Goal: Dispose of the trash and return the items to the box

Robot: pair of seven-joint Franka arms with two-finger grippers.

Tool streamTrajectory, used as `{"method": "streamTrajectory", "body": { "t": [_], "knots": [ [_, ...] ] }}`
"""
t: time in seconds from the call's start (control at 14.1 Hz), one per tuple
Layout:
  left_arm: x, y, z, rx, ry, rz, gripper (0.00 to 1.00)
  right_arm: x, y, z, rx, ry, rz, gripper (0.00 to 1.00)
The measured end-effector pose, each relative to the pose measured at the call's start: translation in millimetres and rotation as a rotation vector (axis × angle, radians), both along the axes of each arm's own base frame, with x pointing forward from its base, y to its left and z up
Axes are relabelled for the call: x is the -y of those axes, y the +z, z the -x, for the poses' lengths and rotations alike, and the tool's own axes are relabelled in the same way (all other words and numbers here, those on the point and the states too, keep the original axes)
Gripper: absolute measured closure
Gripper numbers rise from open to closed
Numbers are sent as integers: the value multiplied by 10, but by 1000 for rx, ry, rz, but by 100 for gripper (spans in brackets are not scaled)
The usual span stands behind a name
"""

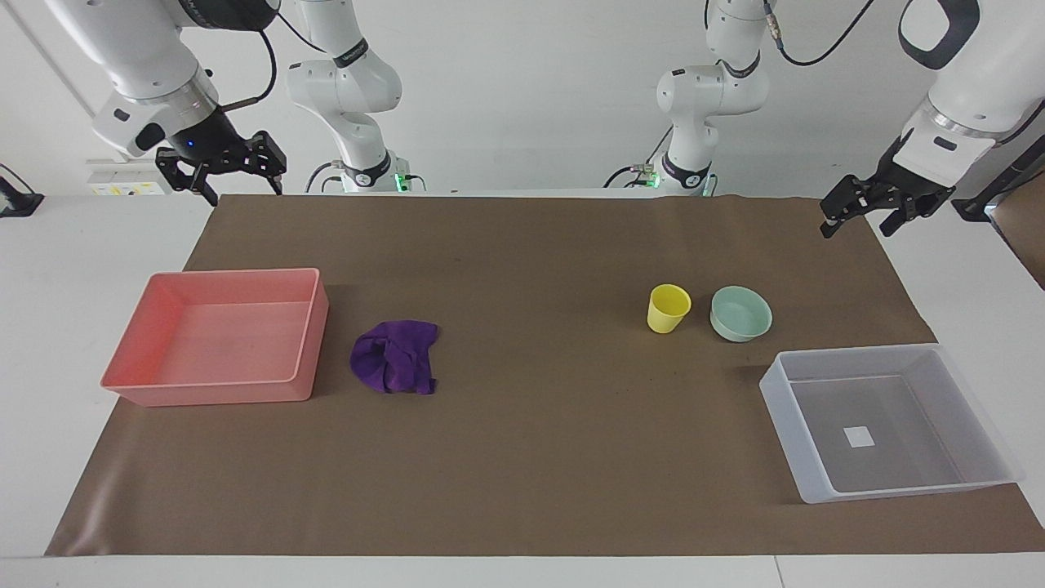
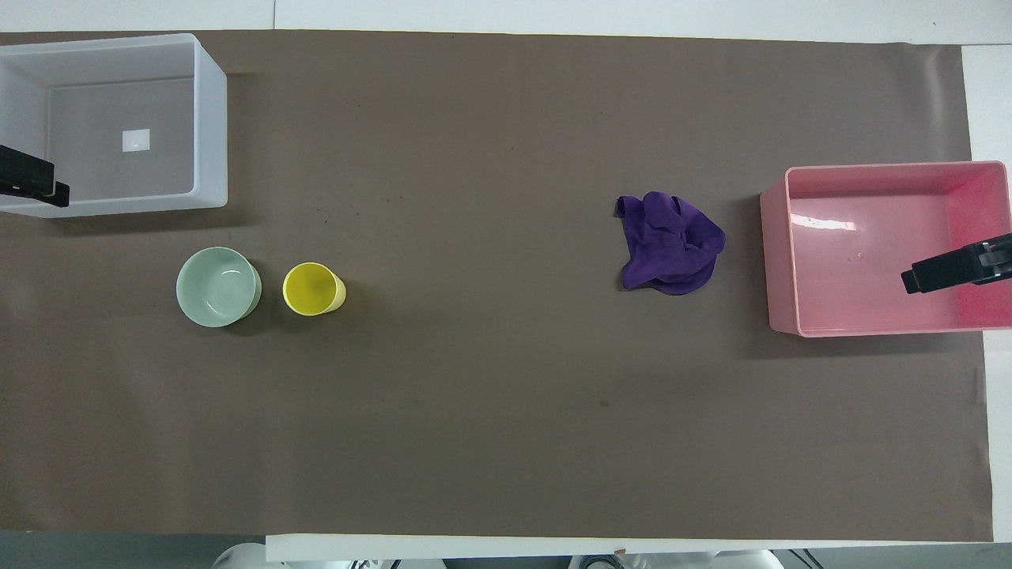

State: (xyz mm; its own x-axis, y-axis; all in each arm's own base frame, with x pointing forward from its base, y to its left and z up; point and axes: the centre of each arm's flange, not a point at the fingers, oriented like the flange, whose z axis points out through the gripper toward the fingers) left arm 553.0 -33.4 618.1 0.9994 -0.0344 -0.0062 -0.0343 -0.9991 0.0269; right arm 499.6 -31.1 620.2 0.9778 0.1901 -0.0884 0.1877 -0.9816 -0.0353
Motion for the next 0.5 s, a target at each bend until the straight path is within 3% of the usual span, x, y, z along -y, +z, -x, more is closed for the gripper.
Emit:
{"method": "streamTrajectory", "body": {
  "t": [0.14,0.21,0.42,0.5],
  "knots": [
    [2,-444,114,58,81,5,0,-156,-144,-64,4,31,-1,0],
    [-1,-761,243,48,101,4,0,-289,-255,-131,11,56,0,0],
    [-29,-1671,670,-49,124,-8,0,-728,-762,-399,31,97,1,0],
    [-36,-1931,759,-52,128,-9,0,-860,-981,-499,38,108,2,0]
  ]
}}
